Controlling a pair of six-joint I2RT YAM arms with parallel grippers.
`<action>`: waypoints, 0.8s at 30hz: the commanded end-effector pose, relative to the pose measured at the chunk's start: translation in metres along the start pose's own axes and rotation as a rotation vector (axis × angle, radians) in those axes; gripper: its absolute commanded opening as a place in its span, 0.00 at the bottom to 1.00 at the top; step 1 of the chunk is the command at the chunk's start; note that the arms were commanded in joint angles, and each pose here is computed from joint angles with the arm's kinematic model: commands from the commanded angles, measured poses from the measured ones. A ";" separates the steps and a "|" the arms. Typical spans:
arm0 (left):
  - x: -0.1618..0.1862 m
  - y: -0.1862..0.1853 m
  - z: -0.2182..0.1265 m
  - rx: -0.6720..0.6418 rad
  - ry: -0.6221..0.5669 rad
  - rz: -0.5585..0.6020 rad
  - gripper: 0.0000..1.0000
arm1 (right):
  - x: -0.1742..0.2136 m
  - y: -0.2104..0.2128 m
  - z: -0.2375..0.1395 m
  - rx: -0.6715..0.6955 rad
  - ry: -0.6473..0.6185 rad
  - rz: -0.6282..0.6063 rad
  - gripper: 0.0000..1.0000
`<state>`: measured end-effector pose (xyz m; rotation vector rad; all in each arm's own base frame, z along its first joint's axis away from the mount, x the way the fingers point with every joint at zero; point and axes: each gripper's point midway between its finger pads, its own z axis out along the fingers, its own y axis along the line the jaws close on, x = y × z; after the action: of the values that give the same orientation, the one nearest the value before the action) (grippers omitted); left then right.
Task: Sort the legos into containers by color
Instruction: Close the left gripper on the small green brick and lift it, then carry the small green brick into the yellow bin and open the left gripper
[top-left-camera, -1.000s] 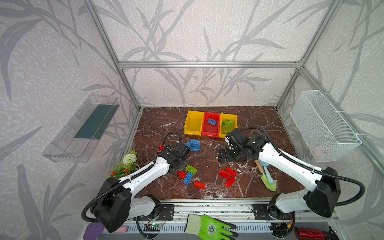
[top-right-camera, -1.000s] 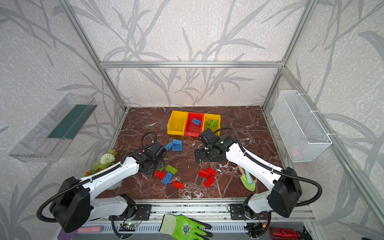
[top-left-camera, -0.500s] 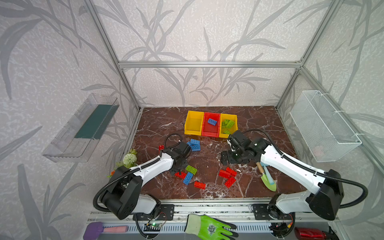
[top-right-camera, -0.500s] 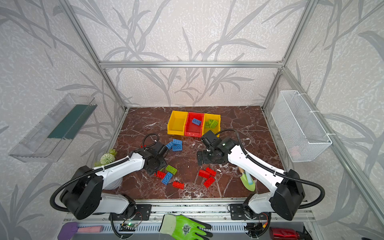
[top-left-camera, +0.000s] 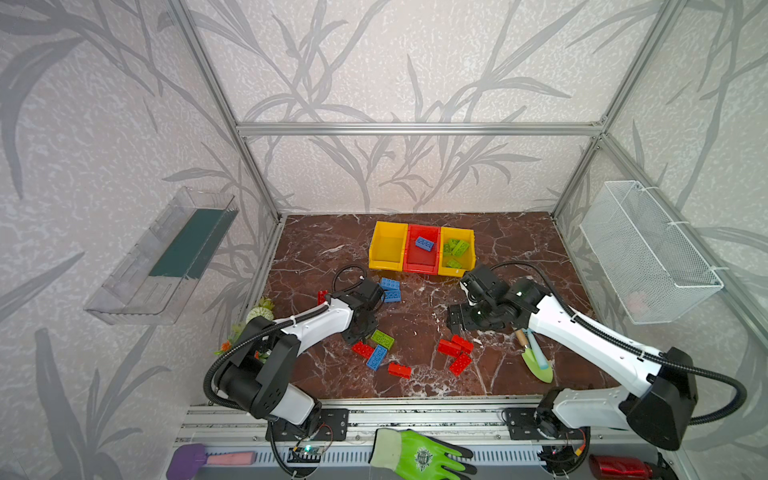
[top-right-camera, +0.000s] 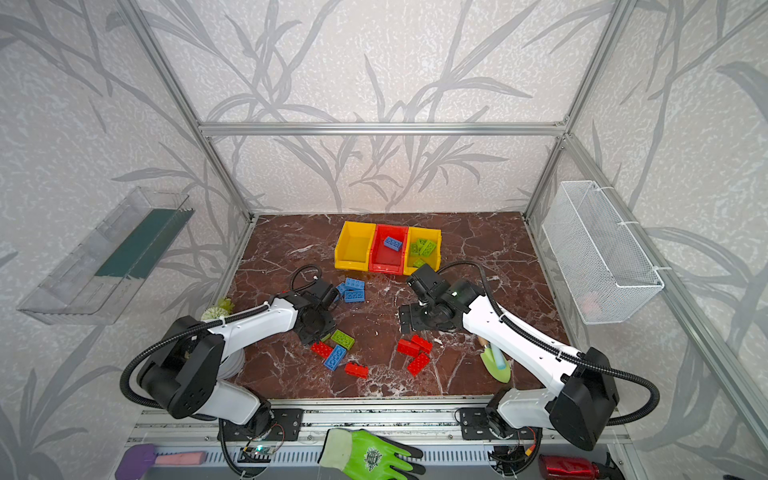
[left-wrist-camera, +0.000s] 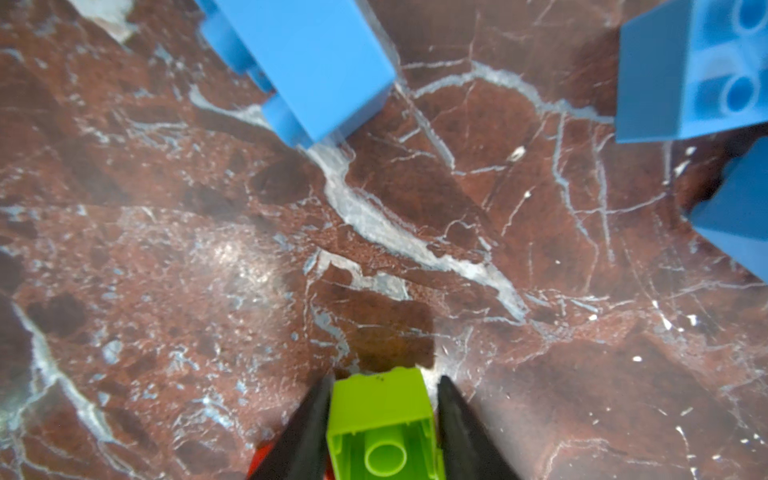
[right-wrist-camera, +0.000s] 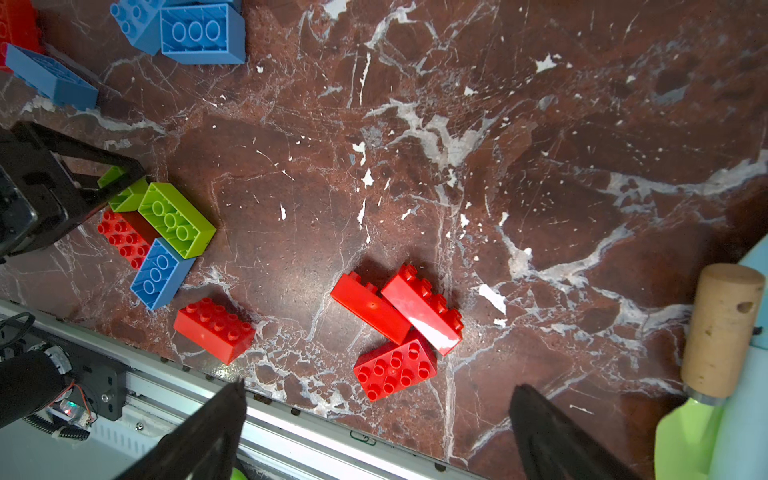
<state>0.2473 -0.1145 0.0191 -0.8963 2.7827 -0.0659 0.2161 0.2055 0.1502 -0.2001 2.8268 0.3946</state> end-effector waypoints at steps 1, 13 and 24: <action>-0.004 -0.007 -0.003 0.011 0.006 -0.011 0.36 | 0.003 -0.008 -0.005 0.020 -0.007 0.017 0.99; -0.023 -0.023 -0.029 0.010 -0.038 0.061 0.25 | -0.001 -0.013 -0.009 0.027 -0.017 0.028 0.99; -0.074 -0.142 -0.081 0.174 -0.079 0.236 0.23 | -0.010 -0.039 -0.026 0.038 -0.057 0.096 0.99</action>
<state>0.3549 -0.1756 0.1213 -0.6236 2.6937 -0.2244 0.2286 0.1774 0.1633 -0.0720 2.7913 0.3845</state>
